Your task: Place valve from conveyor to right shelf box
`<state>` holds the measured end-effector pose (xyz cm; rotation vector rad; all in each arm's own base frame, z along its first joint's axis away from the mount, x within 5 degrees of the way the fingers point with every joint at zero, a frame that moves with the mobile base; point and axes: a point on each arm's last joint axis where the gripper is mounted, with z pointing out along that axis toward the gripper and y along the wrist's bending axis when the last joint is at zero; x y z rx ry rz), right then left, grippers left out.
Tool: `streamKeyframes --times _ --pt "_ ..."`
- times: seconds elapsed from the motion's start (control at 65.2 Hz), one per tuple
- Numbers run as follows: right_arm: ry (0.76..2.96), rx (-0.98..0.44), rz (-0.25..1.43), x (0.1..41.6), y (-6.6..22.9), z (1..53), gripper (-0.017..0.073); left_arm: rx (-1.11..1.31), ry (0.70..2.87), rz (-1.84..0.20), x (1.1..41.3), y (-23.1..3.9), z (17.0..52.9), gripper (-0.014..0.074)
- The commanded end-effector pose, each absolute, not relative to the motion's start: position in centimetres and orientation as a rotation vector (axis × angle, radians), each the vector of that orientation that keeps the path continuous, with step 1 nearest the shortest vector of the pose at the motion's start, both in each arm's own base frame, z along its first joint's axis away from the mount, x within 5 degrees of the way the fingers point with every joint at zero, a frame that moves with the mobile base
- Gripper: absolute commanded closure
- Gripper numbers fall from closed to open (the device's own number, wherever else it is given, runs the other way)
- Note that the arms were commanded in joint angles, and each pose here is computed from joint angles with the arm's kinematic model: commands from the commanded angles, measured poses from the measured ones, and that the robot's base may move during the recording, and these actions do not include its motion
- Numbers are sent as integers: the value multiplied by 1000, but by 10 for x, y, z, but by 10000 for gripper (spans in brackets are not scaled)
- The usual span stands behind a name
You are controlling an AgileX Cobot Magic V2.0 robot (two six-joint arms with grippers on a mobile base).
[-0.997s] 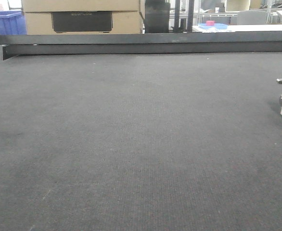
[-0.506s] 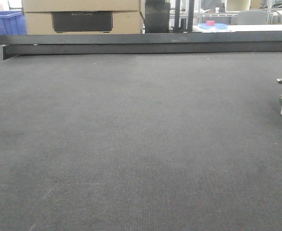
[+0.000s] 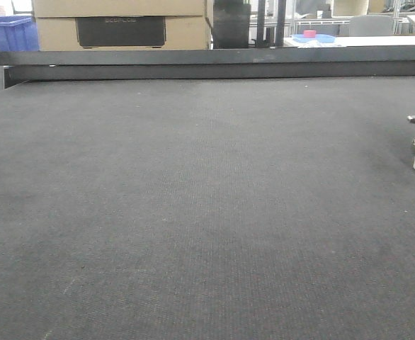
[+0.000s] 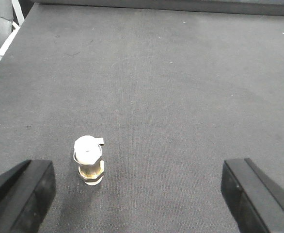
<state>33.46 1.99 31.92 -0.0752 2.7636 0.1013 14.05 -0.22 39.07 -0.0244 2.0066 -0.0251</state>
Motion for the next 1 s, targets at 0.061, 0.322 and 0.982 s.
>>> streamKeyframes --times 0.061,0.322,0.982 --pt "2767 -66 118 356 22 297 -10 -25 1987 -36 140 -3 394 -6" --pt "2869 -66 109 374 23 256 -10 -25 1987 -36 140 -3 394 -6" --pt "2827 -71 100 369 22 272 712 -24 2020 -28 139 -3 391 -6"
